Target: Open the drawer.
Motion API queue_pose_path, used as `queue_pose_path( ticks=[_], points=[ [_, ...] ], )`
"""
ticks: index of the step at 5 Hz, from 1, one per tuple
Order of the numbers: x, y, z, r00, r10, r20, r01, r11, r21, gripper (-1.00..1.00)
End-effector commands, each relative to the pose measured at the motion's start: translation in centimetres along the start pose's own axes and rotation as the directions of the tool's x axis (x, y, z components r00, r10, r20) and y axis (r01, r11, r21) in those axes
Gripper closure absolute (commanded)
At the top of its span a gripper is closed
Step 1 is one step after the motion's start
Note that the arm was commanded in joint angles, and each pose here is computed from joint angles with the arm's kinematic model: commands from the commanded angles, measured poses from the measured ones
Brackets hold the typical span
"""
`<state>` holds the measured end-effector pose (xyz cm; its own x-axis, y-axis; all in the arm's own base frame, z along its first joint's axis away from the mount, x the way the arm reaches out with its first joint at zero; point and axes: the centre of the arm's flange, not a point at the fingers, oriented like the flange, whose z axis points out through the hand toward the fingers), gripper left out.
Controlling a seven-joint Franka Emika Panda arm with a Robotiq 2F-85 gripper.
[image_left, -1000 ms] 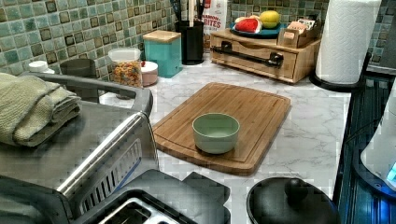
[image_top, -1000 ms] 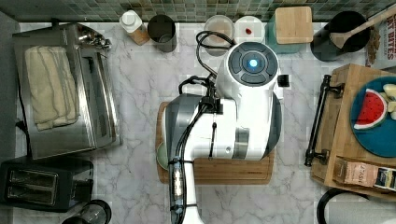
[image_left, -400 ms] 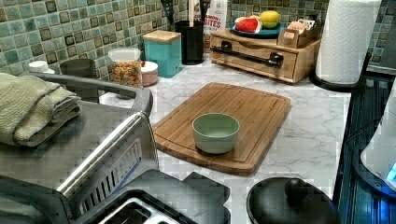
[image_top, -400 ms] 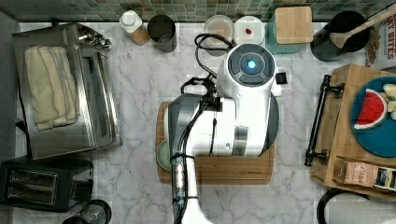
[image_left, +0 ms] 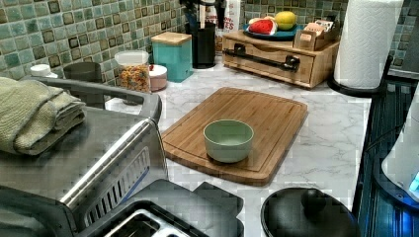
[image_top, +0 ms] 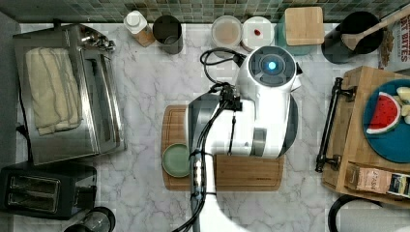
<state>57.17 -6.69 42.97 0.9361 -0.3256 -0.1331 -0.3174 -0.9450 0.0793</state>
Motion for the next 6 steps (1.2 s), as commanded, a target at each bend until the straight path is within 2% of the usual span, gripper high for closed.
queue_pose_path(
  ticks=[1, 2, 4, 5, 6],
  points=[
    [3.4, 11.0, 0.1, 0.992, 0.032, -0.124, -0.039, 0.998, -0.056, -1.00],
    [4.0, 13.4, 0.6, 0.991, 0.032, -0.128, -0.045, 0.994, -0.101, -1.00],
    [5.6, 18.1, 3.5, 0.988, -0.015, -0.153, -0.007, 0.990, -0.141, -1.00],
    [6.6, 19.0, 4.8, 0.992, -0.042, -0.122, 0.024, 0.989, -0.149, -1.00],
    [6.7, 20.2, 6.0, 0.987, -0.057, -0.151, 0.036, 0.990, -0.139, -1.00]
  ],
)
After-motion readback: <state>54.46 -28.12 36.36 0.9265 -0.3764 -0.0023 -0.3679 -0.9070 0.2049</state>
